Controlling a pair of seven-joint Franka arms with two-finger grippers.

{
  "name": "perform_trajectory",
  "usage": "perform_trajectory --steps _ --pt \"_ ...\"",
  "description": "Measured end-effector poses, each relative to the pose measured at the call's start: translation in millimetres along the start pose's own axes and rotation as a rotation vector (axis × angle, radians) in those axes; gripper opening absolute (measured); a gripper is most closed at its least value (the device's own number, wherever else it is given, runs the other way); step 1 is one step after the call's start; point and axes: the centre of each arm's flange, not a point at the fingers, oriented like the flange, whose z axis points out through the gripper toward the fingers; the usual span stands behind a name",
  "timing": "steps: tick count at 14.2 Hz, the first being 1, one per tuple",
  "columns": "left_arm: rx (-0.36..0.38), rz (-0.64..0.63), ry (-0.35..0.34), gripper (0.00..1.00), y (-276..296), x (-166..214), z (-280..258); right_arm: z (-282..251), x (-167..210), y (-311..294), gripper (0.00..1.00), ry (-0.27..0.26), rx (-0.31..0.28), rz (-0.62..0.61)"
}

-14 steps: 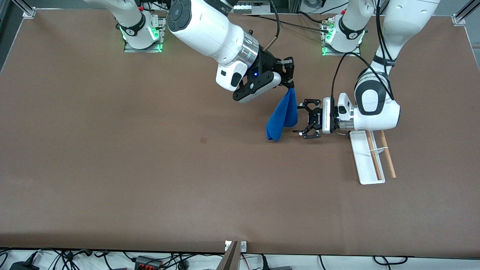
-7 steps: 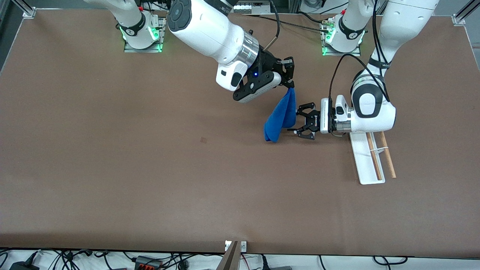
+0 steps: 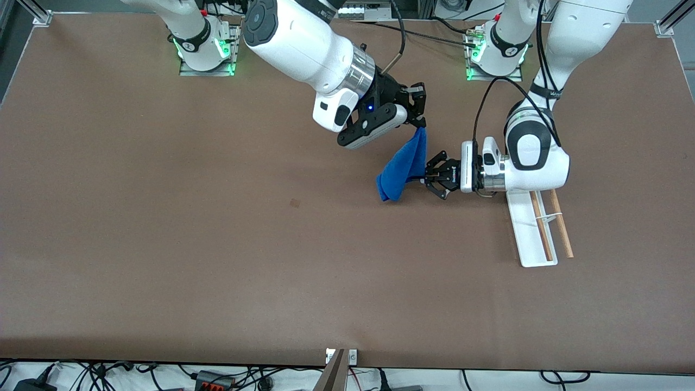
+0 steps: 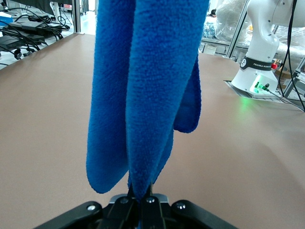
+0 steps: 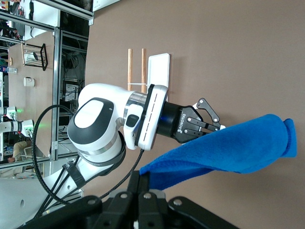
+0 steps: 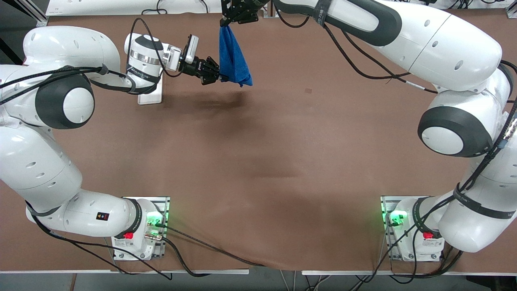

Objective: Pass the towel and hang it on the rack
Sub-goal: 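Grasp the towel with the left gripper while the right gripper releases it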

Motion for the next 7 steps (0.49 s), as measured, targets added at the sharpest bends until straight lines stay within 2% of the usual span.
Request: perform_trajectory --steps 3,5,7 --pt "0.007 -0.003 -0.003 0.03 -1 -1 -2 0 0 0 0.02 0.0 -0.001 -0.001" --pt "0.022 -0.014 -0.009 0.03 -3 -5 -8 1 2 4 0.15 0.011 -0.025 -0.012" --pt "0.053 -0.024 -0.031 0.03 -8 -15 -23 -2 8 12 0.35 0.034 -0.061 -0.026"
